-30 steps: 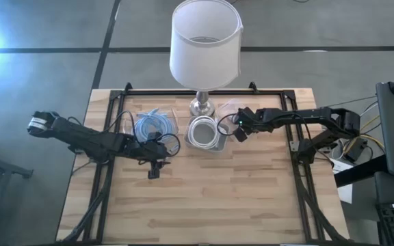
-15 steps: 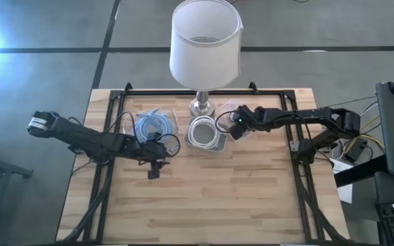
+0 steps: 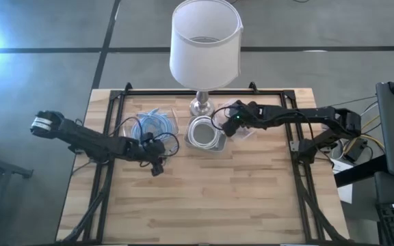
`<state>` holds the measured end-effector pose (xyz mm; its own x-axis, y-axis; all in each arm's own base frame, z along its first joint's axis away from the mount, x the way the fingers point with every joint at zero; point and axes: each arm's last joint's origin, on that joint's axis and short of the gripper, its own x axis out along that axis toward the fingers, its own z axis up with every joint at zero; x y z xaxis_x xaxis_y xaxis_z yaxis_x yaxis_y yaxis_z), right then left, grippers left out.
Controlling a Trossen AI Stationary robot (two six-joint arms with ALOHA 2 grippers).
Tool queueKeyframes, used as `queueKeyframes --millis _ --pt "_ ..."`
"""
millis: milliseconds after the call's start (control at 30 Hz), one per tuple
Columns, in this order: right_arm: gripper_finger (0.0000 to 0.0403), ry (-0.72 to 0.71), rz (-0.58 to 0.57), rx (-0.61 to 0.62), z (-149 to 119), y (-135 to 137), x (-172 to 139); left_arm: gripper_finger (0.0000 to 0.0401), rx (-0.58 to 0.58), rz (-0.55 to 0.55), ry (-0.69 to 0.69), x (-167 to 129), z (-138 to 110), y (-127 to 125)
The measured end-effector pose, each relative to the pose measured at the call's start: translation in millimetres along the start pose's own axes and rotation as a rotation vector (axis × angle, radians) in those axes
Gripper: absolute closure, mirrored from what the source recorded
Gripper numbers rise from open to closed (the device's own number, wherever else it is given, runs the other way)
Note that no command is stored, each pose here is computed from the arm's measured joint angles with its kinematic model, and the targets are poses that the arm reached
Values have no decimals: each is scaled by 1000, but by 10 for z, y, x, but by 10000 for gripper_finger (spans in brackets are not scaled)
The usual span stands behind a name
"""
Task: Pick & Place USB Port
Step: Put the blue USB cable into the right transparent bin
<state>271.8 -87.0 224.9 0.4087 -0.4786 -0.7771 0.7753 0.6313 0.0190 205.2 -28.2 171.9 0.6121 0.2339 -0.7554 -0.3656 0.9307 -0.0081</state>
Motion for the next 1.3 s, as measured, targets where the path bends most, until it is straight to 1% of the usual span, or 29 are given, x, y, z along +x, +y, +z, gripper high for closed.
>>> queueKeyframes --millis 233,367,433,567,700,867,967,1133,1300 --pt "251 -29 40 -73 38 128 -74 238 -88 42 33 124 -66 -10" --pt "255 -24 39 -81 26 141 -58 238 -191 84 -4 161 -37 -24" --pt "257 -16 35 -84 9 137 -45 238 -213 96 -12 163 -19 -28" --pt "259 -10 31 -87 -17 129 -29 238 -217 72 -19 136 56 -56" --pt "255 -7 30 -88 -25 126 -24 238 -199 38 -11 56 192 -113" --pt "253 -7 29 -88 -27 125 -23 251 -133 79 49 -31 257 -179" --pt "257 -5 28 -89 -32 123 -20 264 -115 96 64 -48 264 -228" --pt "263 -1 24 -91 -48 118 -11 277 -93 84 88 3 255 -356" --pt "261 5 21 -94 -66 111 -1 271 -102 58 174 142 257 -527"
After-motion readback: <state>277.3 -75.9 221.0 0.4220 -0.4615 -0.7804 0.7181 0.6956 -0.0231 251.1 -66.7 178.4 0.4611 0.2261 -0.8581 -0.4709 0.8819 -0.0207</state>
